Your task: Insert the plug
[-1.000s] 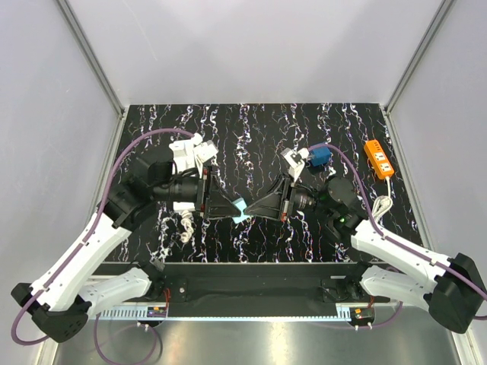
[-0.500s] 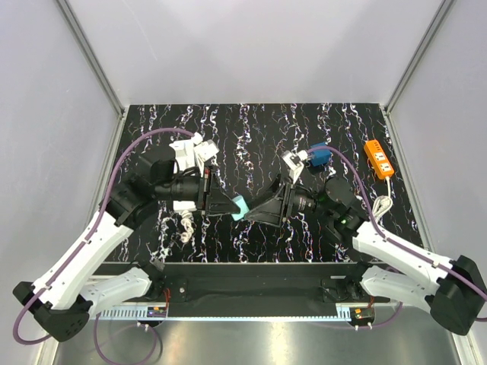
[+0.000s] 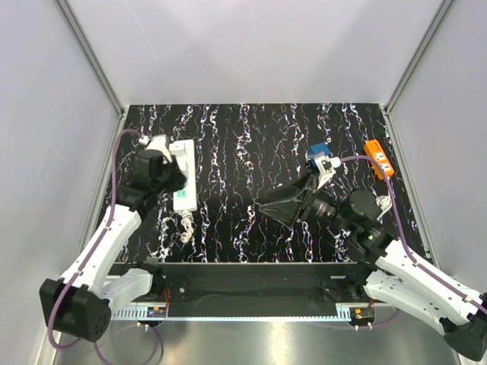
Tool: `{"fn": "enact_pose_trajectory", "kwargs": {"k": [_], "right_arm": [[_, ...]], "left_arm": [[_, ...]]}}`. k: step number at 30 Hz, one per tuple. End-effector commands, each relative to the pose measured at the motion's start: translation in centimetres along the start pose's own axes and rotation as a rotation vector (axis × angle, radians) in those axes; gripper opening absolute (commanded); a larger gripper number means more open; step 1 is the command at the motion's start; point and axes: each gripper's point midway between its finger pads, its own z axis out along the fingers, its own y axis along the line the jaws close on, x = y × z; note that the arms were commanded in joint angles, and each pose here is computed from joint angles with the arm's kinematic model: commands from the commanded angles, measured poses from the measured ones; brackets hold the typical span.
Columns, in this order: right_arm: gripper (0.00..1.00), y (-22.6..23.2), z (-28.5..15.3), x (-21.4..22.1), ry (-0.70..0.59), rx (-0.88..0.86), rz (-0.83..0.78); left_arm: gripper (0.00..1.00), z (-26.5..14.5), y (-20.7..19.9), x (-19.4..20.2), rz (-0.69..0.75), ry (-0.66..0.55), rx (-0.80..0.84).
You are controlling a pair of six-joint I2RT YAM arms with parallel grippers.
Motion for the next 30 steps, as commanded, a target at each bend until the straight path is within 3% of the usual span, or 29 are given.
{"fn": "enact_pose_trajectory", "kwargs": {"k": [1, 13, 30], "right_arm": [[1.0, -2.2, 0.2, 0.7, 0.004, 0.082, -0.013], [1.0, -2.3, 0.8, 1.0, 0.039, 0.057, -0.069], [1.0, -2.6, 1.0, 1.3, 0.054, 0.057, -0.096]], "left_arm": [[0.0, 2.1, 6.6, -3.2, -0.031, -0.241, -0.249], [0.0, 6.6, 9.2, -0.2, -0.023, -0.27, -0.282], [0.0, 9.0, 7.7, 4.7, -0.062, -0.1, -0.209]]}}
